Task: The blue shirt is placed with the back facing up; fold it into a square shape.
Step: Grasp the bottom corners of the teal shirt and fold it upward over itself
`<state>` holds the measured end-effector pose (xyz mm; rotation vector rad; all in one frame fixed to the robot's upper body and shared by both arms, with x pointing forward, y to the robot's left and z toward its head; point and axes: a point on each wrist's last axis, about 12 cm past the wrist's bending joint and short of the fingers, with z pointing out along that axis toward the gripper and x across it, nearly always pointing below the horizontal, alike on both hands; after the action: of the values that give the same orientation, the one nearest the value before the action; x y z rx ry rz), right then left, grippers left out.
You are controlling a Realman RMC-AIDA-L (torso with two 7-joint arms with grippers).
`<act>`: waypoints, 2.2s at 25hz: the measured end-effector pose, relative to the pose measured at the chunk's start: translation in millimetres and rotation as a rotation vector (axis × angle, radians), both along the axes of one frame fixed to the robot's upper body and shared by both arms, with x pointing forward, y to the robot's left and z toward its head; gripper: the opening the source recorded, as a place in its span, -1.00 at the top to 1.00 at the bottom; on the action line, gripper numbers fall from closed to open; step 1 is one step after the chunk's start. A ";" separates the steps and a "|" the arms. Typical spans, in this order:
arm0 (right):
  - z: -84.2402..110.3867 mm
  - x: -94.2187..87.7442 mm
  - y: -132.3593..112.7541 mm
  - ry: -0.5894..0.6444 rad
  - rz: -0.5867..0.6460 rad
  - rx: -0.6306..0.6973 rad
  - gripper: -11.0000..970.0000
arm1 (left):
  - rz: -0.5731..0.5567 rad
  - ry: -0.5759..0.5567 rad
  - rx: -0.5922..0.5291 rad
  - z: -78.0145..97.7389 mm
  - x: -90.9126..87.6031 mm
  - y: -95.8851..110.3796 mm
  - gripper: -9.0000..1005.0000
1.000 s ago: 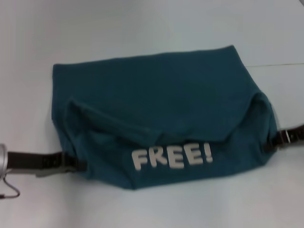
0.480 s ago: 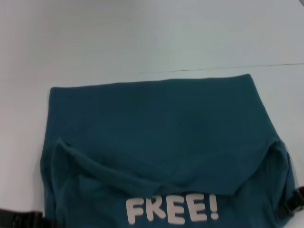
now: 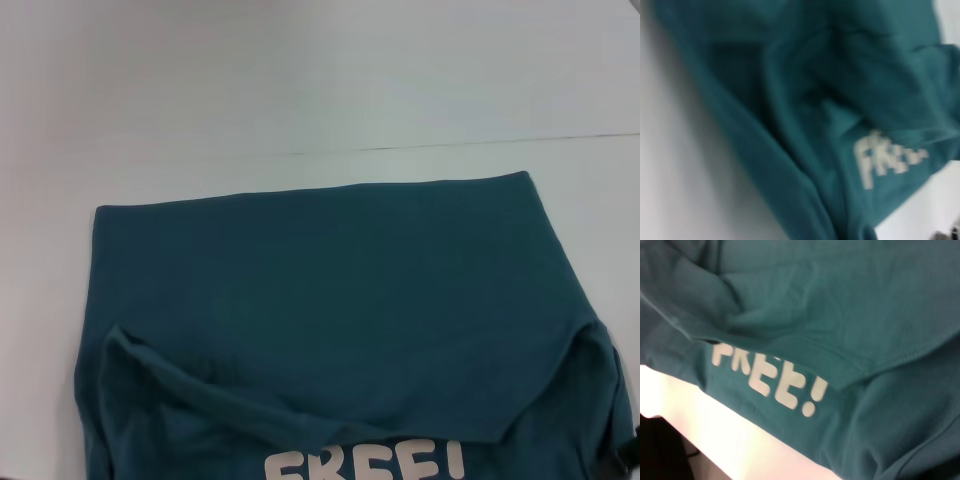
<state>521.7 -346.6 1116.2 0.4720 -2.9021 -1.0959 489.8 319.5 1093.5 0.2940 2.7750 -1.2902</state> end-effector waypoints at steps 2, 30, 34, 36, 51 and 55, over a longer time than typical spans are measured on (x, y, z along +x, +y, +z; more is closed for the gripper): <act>6.7 1.9 -4.0 -0.037 -0.011 0.047 0.93 | -0.005 -0.028 -0.035 7.6 3.3 2.0 0.98; 43.8 58.8 -58.0 -0.411 -0.534 0.138 0.93 | 0.221 -0.239 -0.095 70.0 96.5 -5.8 0.98; 34.8 74.1 -47.8 -0.465 -0.601 0.108 0.93 | 0.284 -0.252 -0.042 62.3 111.4 -11.4 0.98; 31.9 82.0 -40.1 -0.492 -0.615 0.093 0.93 | 0.310 -0.264 -0.019 60.5 117.4 -13.8 0.98; 24.4 134.9 16.1 -0.692 -0.664 -0.080 0.92 | 0.476 -0.351 0.070 55.1 149.7 -32.7 0.98; 25.8 147.6 29.6 -0.737 -0.670 -0.114 0.92 | 0.527 -0.347 0.090 50.3 153.4 -30.9 0.98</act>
<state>669.4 -316.9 1142.0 -0.1870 -3.9207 -0.9066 643.3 288.6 1143.9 -0.1867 2.3855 -0.8894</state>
